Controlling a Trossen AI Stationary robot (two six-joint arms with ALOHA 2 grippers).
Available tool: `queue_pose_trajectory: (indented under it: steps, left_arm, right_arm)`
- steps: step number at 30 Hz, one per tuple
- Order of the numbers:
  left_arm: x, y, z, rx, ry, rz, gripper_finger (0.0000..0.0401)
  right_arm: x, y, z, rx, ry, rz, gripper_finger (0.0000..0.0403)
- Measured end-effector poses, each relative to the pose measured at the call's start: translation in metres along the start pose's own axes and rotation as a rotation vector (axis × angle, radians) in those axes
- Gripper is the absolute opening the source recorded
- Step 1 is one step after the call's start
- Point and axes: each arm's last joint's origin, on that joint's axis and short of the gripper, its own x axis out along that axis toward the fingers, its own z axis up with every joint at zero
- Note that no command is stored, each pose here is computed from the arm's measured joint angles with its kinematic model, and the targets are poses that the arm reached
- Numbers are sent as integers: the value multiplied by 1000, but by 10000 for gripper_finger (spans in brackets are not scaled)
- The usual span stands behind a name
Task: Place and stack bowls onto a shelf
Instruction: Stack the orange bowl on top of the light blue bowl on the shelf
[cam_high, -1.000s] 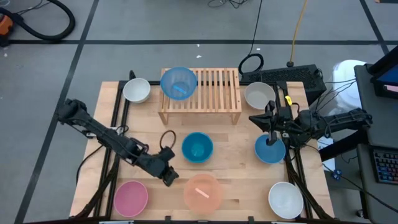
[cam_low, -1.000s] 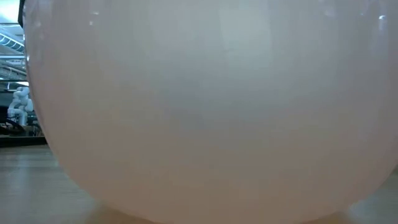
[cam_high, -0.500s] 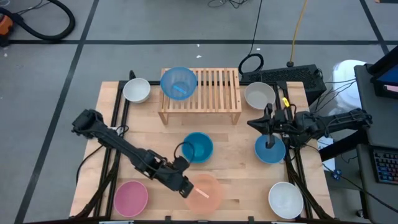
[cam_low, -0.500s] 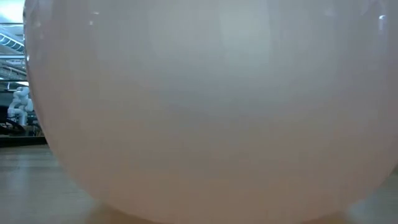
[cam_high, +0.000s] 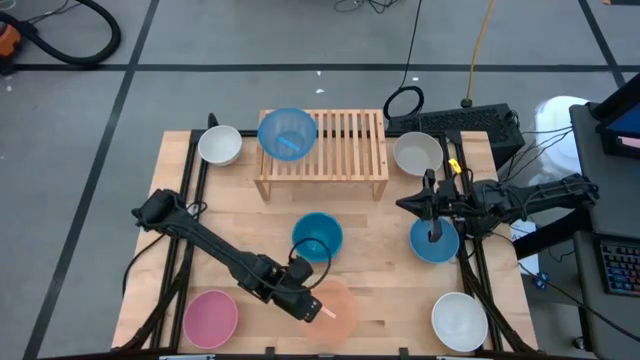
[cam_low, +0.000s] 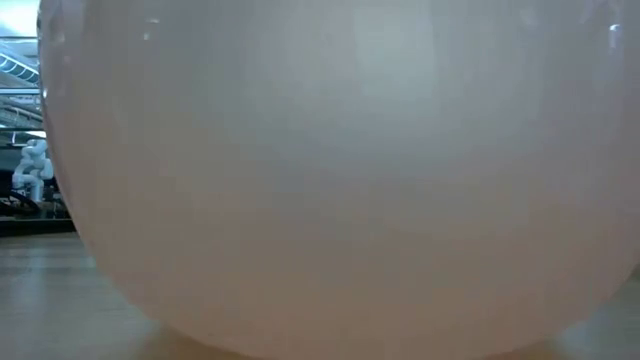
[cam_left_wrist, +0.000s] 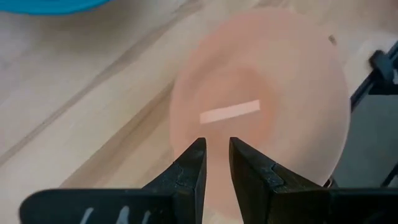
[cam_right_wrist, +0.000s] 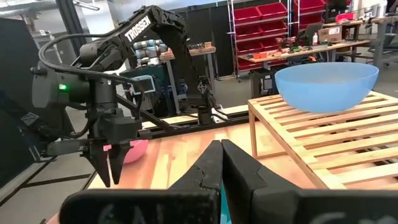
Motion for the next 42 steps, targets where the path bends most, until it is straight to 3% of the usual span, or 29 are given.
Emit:
queue_pose_trajectory:
  steps: [18, 33, 42]
  left_arm:
    - [16, 8, 7, -14, -5, 87, 74]
    - [17, 9, 10, -9, 0, 96, 74]
    - [34, 12, 7, -8, 51, 129, 74]
  right_arm:
    - [0, 1, 2, 5, -18, 25, 0]
    - [0, 1, 2, 5, -19, 26, 0]
    - [0, 1, 2, 4, -19, 26, 0]
